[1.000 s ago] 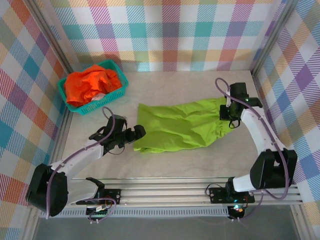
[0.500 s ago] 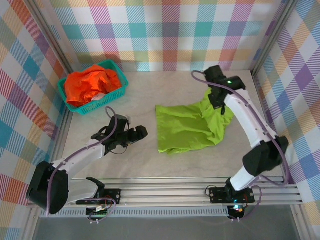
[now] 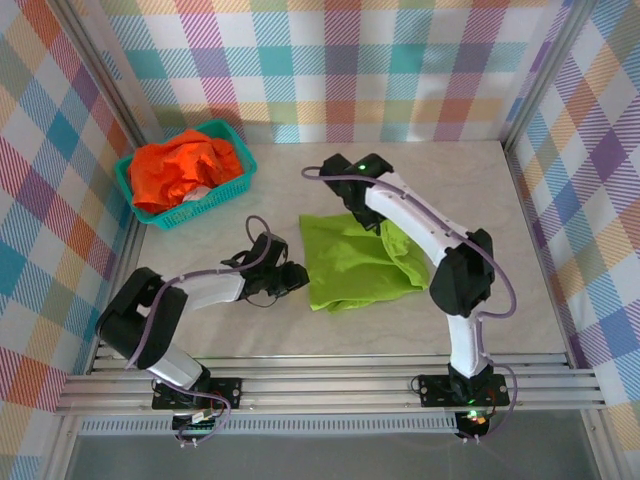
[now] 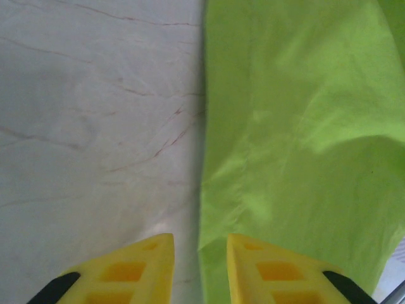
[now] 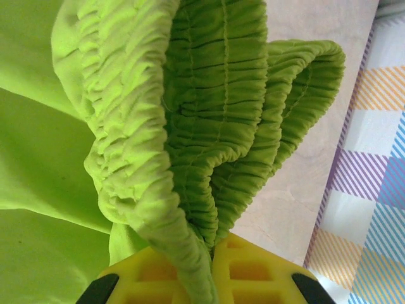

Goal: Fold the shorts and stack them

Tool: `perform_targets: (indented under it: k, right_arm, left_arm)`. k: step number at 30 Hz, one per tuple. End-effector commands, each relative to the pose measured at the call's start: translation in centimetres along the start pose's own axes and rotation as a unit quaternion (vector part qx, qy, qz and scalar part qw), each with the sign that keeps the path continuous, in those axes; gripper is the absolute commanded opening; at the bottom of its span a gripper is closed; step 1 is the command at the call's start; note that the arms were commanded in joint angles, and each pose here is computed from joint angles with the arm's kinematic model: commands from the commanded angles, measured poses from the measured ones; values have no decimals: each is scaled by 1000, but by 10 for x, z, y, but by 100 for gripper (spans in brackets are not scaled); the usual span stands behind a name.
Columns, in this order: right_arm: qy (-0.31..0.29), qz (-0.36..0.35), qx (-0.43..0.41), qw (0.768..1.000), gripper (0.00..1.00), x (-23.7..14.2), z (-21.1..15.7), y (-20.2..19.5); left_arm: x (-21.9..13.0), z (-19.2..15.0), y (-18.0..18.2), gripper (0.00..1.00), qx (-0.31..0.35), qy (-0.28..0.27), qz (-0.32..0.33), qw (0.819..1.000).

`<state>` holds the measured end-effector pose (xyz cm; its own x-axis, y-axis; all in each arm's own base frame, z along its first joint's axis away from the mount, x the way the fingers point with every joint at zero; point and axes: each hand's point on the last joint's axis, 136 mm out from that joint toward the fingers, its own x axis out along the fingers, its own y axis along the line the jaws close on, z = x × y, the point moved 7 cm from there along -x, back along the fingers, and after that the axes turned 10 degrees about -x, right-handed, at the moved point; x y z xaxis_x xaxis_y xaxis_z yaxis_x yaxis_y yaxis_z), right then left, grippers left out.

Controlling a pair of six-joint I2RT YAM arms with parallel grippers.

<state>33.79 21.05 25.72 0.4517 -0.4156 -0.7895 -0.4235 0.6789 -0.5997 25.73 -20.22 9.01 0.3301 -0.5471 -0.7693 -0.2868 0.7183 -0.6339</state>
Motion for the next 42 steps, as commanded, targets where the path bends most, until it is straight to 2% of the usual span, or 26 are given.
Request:
perform_targets:
  k: [1,8,12,16,17,20,23,25,27,29,32,35,37,39,42]
  right_arm:
    - [0,18,15,1000,0,-12,6,14]
    - [-4,132,25,991,0,-13,28,74]
    - [-3,208,46,977,0,-12,37,102]
    - [5,273,57,960,6,-6,42,126]
    - [8,294,61,954,9,-5,42,133]
    - [8,360,67,931,35,-3,46,151]
    - [-5,411,89,907,47,-9,54,144]
    - [-23,440,113,890,51,-17,57,125]
    - [-61,477,140,865,58,-31,57,99]
    - [-110,520,171,829,68,-49,52,72]
    - [-174,562,220,778,88,-62,34,40]
    - [-194,572,254,755,96,-53,11,26]
    - [-185,572,271,752,97,-40,-1,27]
    - [-173,584,279,742,98,-29,-11,36]
    - [-169,626,289,704,99,-20,-19,53]
  left_arm:
    - [12,1,-13,22,3,4,-26,1000]
    - [33,-6,-2,10,-4,19,-8,1000]
    - [36,-8,3,7,-9,21,-1,1000]
    - [32,-8,5,7,-7,12,5,1000]
    - [30,-8,6,8,-5,8,6,1000]
    - [25,-8,8,12,-7,1,10,1000]
    - [13,-10,10,20,-16,-11,12,1000]
    - [-2,-10,15,30,-24,-30,23,999]
    - [-23,-10,22,48,-29,-52,40,997]
    - [-44,-10,25,62,-28,-69,43,996]
    - [-81,-5,19,79,-24,-92,13,995]
    - [-120,4,-11,93,-2,-115,-44,992]
    - [-140,9,-40,100,17,-117,-90,989]
    - [-149,18,-74,100,30,-106,-140,984]
    - [-137,34,-107,100,23,-77,-183,980]
